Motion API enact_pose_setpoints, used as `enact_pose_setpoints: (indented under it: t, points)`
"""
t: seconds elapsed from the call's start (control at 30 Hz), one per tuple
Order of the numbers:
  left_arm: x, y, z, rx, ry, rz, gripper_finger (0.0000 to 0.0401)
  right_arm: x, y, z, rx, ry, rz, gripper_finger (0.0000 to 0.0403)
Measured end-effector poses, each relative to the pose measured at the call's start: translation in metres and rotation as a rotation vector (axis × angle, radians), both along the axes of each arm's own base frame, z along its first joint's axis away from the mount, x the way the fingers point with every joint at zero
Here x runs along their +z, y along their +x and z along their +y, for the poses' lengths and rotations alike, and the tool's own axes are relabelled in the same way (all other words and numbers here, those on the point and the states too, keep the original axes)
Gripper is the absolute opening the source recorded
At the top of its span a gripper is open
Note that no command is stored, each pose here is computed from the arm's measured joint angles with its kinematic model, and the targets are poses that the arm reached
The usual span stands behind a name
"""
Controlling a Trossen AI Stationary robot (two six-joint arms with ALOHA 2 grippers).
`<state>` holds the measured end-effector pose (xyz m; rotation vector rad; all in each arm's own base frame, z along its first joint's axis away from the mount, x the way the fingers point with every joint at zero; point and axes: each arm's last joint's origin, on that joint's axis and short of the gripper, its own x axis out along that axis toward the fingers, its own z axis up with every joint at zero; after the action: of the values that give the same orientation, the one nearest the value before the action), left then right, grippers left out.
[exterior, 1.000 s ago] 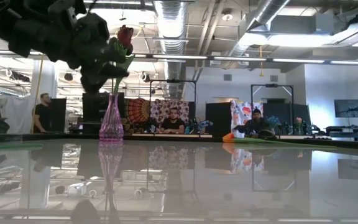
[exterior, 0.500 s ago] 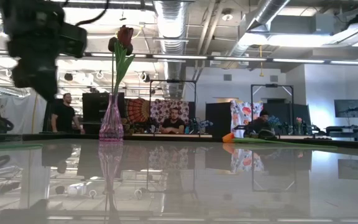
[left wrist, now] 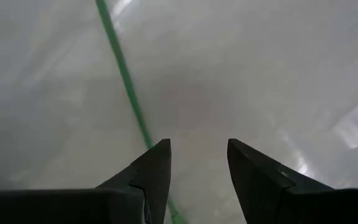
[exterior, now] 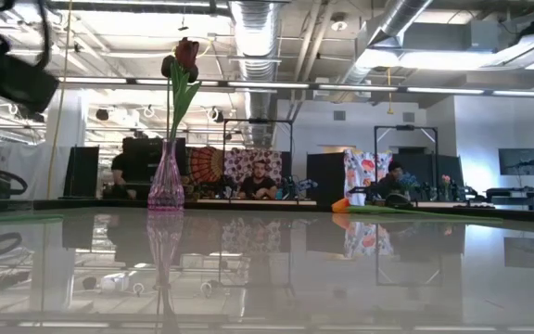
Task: Sort flowers into vase by color
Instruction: Put the yellow flower into the transparent vase
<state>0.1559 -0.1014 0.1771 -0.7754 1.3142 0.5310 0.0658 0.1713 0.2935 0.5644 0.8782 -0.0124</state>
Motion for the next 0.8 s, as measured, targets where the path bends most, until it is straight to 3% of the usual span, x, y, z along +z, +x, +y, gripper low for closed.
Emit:
enact_pose_setpoints:
  t: [0.23, 0.37, 0.5, 0.6, 0.8]
  points:
    - [-0.025, -0.005, -0.015, 0.016, 0.020, 0.216, 0.0158, 0.000, 0.000, 0.000, 0.000, -0.001, -0.001, 0.0211]
    - [-0.037, -0.003, -0.019, -0.024, 0.053, 0.290, 0.0158, 0.000, 0.000, 0.000, -0.002, 0.004, -0.001, 0.0211]
    - [-0.044, -0.001, -0.022, -0.064, 0.017, 0.346, 0.0149, 0.001, 0.000, 0.001, -0.018, 0.030, 0.001, 0.0211]
    - [-0.044, 0.001, -0.024, -0.100, -0.010, 0.315, 0.0118, 0.001, 0.000, 0.002, -0.024, 0.041, 0.001, 0.0211]
    - [-0.037, 0.004, -0.023, -0.150, -0.021, 0.208, 0.0011, 0.002, 0.005, 0.000, -0.027, 0.013, -0.034, 0.0211]
